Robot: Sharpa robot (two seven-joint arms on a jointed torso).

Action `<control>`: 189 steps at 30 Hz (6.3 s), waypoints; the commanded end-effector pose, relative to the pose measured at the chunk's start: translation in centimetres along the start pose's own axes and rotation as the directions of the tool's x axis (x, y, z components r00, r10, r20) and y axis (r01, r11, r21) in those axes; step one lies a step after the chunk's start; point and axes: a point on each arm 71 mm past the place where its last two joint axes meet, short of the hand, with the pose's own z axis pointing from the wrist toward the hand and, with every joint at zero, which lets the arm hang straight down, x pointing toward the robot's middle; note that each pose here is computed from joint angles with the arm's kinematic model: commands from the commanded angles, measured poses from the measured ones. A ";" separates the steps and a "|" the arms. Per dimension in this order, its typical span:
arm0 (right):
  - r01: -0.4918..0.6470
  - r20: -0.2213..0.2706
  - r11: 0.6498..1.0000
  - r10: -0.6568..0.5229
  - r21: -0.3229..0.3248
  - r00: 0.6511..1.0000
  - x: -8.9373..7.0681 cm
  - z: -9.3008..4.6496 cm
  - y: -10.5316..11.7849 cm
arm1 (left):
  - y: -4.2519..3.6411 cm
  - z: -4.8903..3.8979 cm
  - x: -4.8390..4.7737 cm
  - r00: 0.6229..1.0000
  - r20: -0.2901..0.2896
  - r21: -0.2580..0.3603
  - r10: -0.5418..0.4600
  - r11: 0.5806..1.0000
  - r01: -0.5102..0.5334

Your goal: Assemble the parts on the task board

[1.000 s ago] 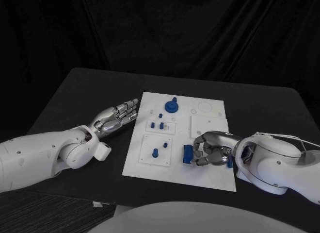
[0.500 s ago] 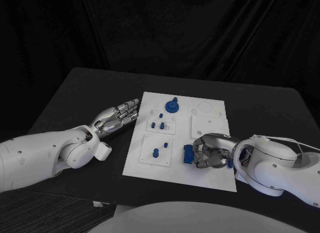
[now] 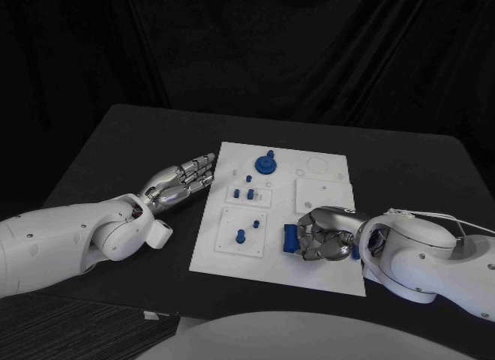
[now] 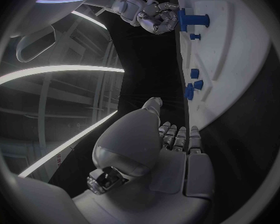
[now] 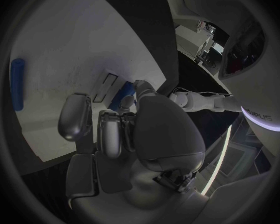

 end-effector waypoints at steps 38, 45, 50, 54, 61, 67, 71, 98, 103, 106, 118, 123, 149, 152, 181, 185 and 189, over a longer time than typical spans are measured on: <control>0.221 -0.086 0.887 -0.204 0.406 0.975 -10.1 -3.3 -7.2 | -0.06 0.16 0.27 1.000 -0.010 0.023 -0.012 1.000 0.012; 0.227 -0.129 0.870 -0.189 0.437 0.973 -10.2 -3.1 -8.2 | -0.03 0.26 0.35 1.000 -0.015 0.020 -0.014 1.000 0.014; 0.183 -0.130 0.878 -0.139 0.441 0.982 -9.9 -3.0 -8.4 | -0.03 0.27 0.38 1.000 -0.017 0.019 -0.015 1.000 0.015; 0.156 -0.126 0.881 -0.110 0.446 0.986 -9.5 -2.8 -8.6 | -0.03 0.23 0.36 1.000 -0.016 0.018 -0.015 1.000 0.015; 0.138 -0.144 0.881 -0.080 0.452 0.986 -8.3 -2.5 -9.1 | -0.03 0.22 0.38 1.000 -0.015 0.019 -0.014 1.000 0.015; 0.119 -0.161 0.883 -0.050 0.454 0.986 -7.5 -2.4 -9.2 | -0.03 0.19 0.33 1.000 -0.013 0.018 -0.013 1.000 0.014; 0.117 -0.172 0.883 -0.042 0.455 0.984 -7.1 -2.3 -9.3 | -0.03 0.20 0.35 1.000 -0.014 0.017 -0.014 1.000 0.014; 0.130 -0.226 0.880 -0.026 0.457 0.974 -5.5 -2.1 -9.6 | 0.02 0.30 0.42 1.000 -0.017 0.014 -0.015 1.000 0.015; 0.121 -0.228 0.884 -0.017 0.452 0.973 -5.3 -2.0 -9.4 | 0.02 0.34 0.47 1.000 -0.019 0.014 -0.016 1.000 0.016; 0.109 -0.228 0.886 -0.004 0.450 0.974 -5.1 -1.9 -9.3 | 0.03 0.36 0.49 1.000 -0.020 0.013 -0.016 1.000 0.017; 0.099 -0.236 0.892 0.009 0.441 0.972 -4.8 -1.5 -8.9 | 0.08 0.43 0.57 1.000 -0.024 0.009 -0.019 1.000 0.019; 0.102 -0.242 0.893 0.008 0.439 0.970 -4.7 -1.4 -8.8 | 0.09 0.44 0.59 0.999 -0.026 0.007 -0.020 1.000 0.020; 0.087 -0.240 0.902 0.019 0.424 0.971 -3.4 -0.7 -8.0 | 0.17 0.48 0.67 0.999 -0.034 0.000 -0.024 1.000 0.024; 0.073 -0.224 0.902 0.027 0.425 0.974 -3.4 -0.7 -8.0 | 0.18 0.48 0.67 0.999 -0.034 -0.001 -0.025 1.000 0.025; -0.547 -0.041 0.679 0.645 0.489 0.763 -2.8 -0.9 -7.2 | 0.24 0.49 0.63 0.999 -0.038 -0.002 -0.027 1.000 0.027; -0.572 -0.034 0.660 0.669 0.487 0.743 -2.7 -0.6 -6.9 | 0.25 0.49 0.64 0.999 -0.040 -0.004 -0.028 1.000 0.028; -0.586 -0.024 0.650 0.679 0.485 0.734 -2.7 -0.2 -6.6 | 0.25 0.49 0.66 0.999 -0.041 -0.004 -0.029 1.000 0.029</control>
